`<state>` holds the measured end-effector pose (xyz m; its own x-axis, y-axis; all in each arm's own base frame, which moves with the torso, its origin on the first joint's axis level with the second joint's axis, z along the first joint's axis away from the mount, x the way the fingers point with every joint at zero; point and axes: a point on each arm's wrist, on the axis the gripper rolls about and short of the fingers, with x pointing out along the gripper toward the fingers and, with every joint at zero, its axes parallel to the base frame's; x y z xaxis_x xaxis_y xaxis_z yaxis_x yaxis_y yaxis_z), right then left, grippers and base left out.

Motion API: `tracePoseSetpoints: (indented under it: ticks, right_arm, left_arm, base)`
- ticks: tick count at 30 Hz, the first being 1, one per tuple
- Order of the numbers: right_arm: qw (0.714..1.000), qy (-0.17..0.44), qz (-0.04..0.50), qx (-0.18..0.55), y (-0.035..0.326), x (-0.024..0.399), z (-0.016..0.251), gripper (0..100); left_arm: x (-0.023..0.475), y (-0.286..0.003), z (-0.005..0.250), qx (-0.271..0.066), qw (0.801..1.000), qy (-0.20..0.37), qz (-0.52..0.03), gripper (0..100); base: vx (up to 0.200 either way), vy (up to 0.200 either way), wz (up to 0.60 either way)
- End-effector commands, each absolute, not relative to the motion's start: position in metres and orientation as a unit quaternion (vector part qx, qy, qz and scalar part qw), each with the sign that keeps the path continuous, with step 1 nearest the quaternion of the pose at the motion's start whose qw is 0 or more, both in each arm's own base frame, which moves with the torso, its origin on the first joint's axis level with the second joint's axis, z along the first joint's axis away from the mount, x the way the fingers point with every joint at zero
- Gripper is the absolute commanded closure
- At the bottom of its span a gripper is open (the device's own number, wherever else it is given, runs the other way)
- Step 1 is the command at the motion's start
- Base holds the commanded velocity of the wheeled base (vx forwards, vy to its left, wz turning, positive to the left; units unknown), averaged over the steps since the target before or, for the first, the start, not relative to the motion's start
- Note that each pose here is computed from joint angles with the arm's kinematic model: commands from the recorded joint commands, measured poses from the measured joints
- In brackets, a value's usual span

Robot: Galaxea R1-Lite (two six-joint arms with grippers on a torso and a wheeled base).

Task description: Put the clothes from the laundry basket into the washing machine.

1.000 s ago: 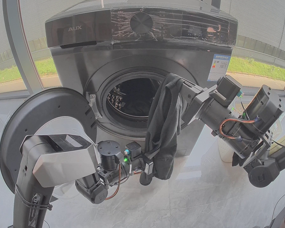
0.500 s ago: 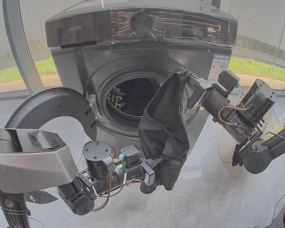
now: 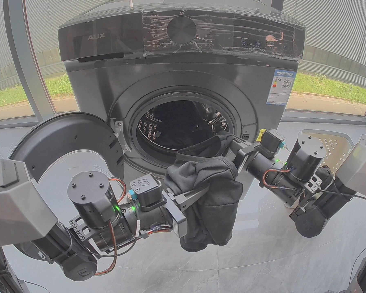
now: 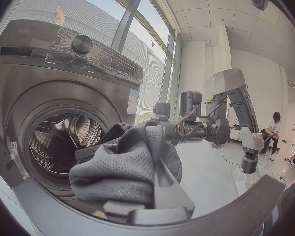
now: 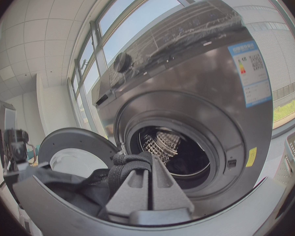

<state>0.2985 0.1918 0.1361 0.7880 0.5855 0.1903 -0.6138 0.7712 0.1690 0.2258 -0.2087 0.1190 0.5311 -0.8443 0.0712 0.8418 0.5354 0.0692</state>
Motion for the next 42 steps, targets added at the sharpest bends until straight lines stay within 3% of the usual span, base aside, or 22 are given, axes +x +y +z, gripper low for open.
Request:
tracePoseSetpoints:
  ticks: [1,5,6,10,12,13,18,24,29,35,42]
  right_arm:
    - [0.94,-0.037,0.321,0.105,0.195,0.3,0.119,100]
    - [0.941,-0.026,0.323,0.098,0.193,0.294,0.114,100]
    - [0.942,-0.023,0.323,0.091,0.192,0.292,0.113,0]
    - [0.948,-0.006,0.314,0.05,0.174,0.273,0.107,0]
    - [0.948,-0.003,0.314,0.049,0.172,0.27,0.107,0]
    - [0.95,0.008,0.309,0.042,0.164,0.261,0.106,0]
    - [0.957,0.02,0.286,0.039,0.151,0.256,0.104,0]
    - [0.962,0.035,0.269,0.038,0.142,0.249,0.099,0]
    - [0.961,0.043,0.269,0.041,0.141,0.248,0.096,0]
    - [0.964,0.033,0.26,0.044,0.136,0.251,0.1,0]
    - [0.965,0.032,0.256,0.044,0.134,0.252,0.1,0]
  left_arm:
    - [0.225,-0.207,0.125,0.011,0.875,-0.057,-0.48,100]
    - [0.229,-0.204,0.127,0.01,0.883,-0.062,-0.465,100]
    - [0.231,-0.202,0.127,0.01,0.888,-0.062,-0.455,100]
    - [0.237,-0.192,0.129,0.003,0.922,-0.06,-0.382,100]
    - [0.238,-0.19,0.131,0.0,0.927,-0.061,-0.37,100]
    - [0.235,-0.182,0.137,-0.016,0.94,-0.063,-0.334,100]
    - [0.223,-0.171,0.143,-0.034,0.95,-0.06,-0.306,100]
    - [0.215,-0.167,0.126,-0.031,0.962,-0.018,-0.272,100]
    - [0.213,-0.181,0.116,-0.038,0.96,0.0,-0.279,100]
    - [0.22,-0.192,0.094,-0.03,0.974,0.029,-0.222,100]
    - [0.226,-0.196,0.091,-0.03,0.975,0.031,-0.219,100]
  base:
    - [0.0,0.0,0.0]
    - [0.0,0.0,0.0]
    - [0.0,0.0,0.0]
    - [0.0,0.0,0.0]
    - [0.0,0.0,0.0]
    - [0.0,0.0,0.0]
    - [0.0,0.0,0.0]
    - [0.0,0.0,0.0]
    - [0.0,0.0,0.0]
    - [0.0,0.0,0.0]
    - [0.057,0.0,0.0]
